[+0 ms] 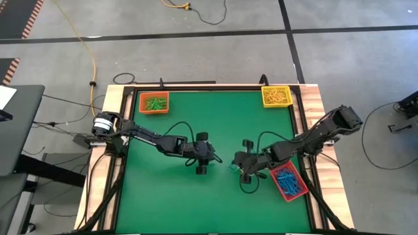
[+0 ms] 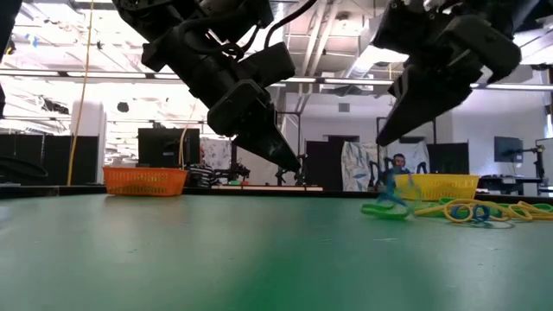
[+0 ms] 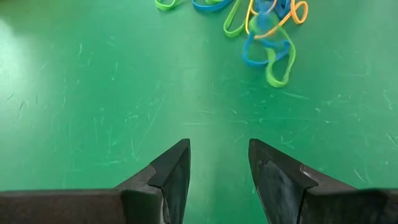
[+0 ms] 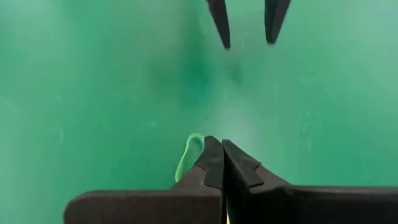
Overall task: Sort rubber bands into baskets
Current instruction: Put the blue rubber band into the red bin
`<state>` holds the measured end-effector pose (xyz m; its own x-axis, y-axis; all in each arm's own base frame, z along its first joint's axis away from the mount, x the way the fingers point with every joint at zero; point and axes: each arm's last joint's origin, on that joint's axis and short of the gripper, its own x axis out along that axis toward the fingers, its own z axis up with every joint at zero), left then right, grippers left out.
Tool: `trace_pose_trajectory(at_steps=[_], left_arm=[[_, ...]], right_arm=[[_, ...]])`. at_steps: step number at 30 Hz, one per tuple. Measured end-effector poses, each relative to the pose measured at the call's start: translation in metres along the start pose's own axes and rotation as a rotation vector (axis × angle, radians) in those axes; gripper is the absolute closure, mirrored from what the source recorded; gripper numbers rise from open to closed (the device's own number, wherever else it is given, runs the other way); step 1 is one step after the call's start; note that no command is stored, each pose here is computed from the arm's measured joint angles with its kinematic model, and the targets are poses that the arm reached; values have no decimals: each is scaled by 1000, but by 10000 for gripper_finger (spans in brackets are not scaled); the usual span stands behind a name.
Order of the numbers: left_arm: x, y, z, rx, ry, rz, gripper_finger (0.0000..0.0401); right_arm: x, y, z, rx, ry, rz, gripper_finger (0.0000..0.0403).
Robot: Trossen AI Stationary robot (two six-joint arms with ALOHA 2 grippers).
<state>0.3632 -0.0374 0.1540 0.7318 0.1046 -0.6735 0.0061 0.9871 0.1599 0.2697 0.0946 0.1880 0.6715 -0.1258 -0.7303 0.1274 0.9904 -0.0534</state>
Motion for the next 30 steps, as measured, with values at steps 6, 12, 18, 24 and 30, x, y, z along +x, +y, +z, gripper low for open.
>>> trace_pose_trajectory(at_steps=[6,12,18,24,30], left_arm=[[0,0,0,0,0,0,248],[0,0,0,-1,0,0,248],[0,-1,1,-8,-8,-2,248],[-1,-3,1,-4,-11,-7,248],[-1,-3,1,-5,-13,-6,248]], right_arm=[[-1,2,-3,21,23,11,384],[1,-1,-11,73,119,15,344],[1,-6,-17,75,150,-81,287],[9,-18,-38,150,216,-116,239],[16,-19,-43,190,152,-66,215]])
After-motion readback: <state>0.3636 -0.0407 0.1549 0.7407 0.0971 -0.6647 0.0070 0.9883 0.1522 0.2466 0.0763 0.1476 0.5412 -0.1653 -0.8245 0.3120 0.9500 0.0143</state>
